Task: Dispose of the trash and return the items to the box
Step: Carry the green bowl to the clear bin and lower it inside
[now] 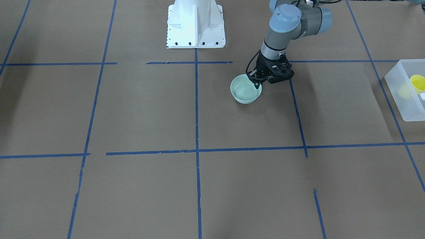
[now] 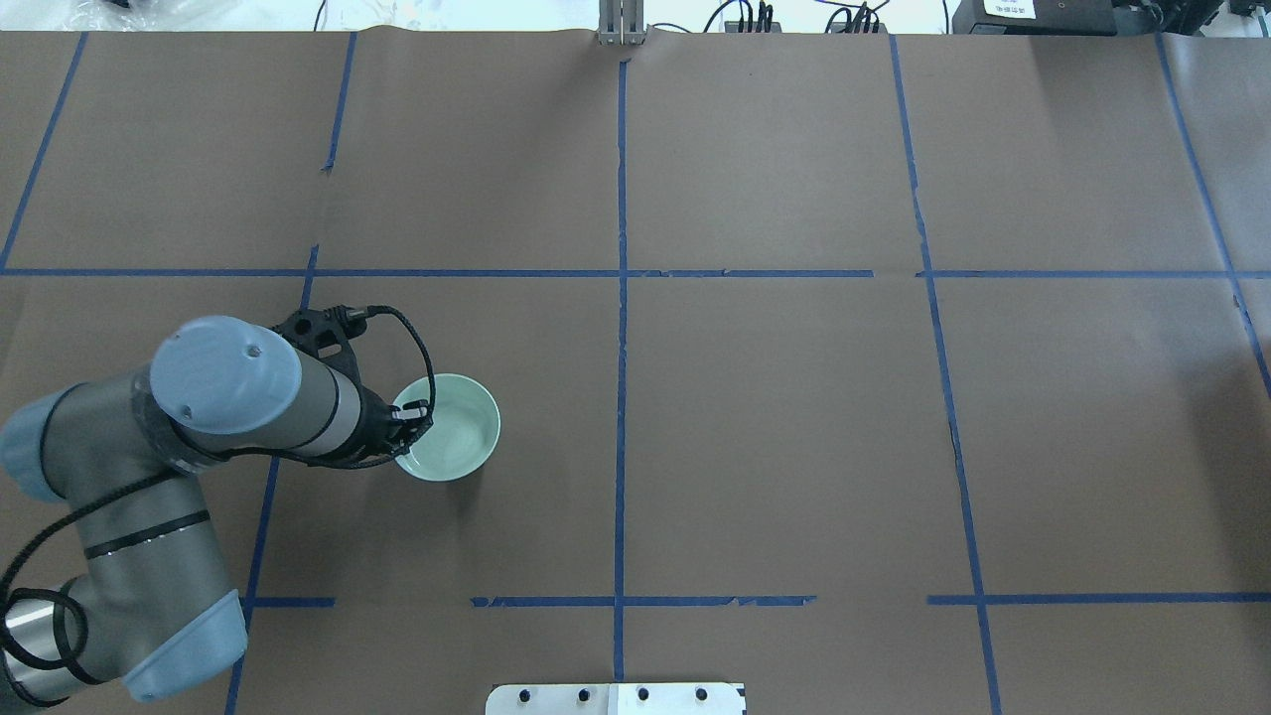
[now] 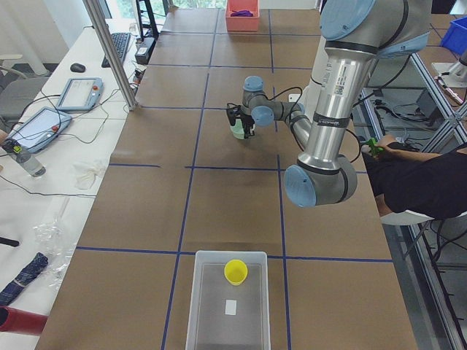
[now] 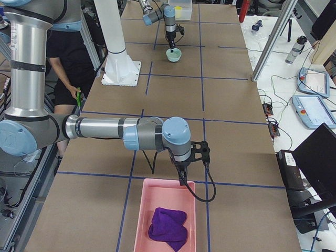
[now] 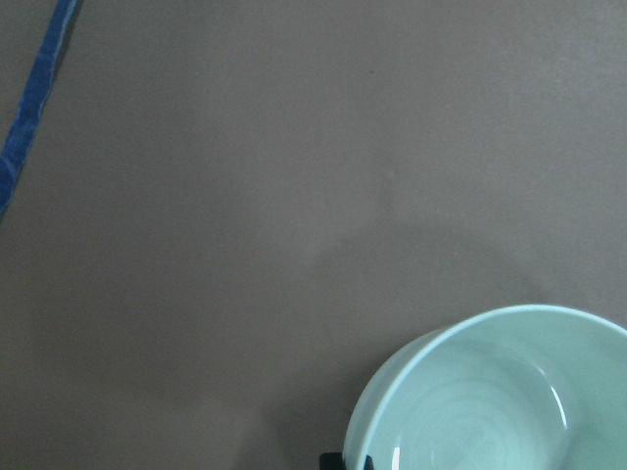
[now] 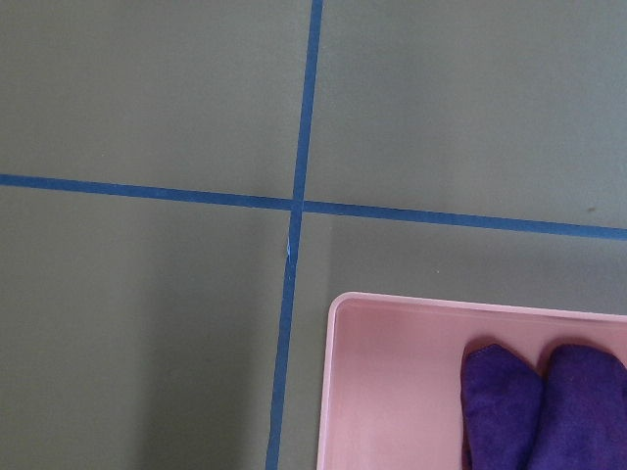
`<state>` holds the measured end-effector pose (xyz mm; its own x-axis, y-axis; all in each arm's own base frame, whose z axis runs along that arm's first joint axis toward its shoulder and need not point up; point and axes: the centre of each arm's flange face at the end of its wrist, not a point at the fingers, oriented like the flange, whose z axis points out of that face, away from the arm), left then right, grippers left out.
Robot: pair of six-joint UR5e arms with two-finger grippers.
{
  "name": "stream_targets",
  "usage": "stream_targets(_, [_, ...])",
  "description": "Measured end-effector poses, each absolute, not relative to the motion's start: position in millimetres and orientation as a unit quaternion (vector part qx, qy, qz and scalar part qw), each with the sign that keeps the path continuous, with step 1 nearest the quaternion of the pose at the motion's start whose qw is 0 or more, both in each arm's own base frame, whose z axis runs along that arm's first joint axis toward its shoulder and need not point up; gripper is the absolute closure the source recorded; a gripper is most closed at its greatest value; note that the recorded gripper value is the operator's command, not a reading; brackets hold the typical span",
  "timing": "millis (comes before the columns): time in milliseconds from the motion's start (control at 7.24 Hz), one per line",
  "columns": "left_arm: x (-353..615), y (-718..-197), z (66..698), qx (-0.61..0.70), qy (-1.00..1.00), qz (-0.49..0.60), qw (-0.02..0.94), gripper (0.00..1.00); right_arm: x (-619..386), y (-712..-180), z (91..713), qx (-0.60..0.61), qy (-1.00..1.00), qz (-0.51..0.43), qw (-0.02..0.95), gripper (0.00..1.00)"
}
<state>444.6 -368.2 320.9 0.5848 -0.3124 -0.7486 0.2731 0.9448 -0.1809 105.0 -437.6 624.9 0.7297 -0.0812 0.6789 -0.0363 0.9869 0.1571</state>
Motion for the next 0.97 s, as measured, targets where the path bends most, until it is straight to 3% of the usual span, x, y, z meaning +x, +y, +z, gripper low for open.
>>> stream_targets(552, [280.5, -451.2, 282.6, 0.025, 0.437, -0.162, 0.884, 1.00, 94.0, -439.7, 625.9, 0.074, -0.369, -0.023, 0.926, 0.00])
stream_targets(967, [134.7, -490.8, 352.0, 0.093, 0.392, -0.105, 0.909, 1.00, 82.9, -442.9, 629.9, 0.062, -0.370, -0.023, 0.927, 0.00])
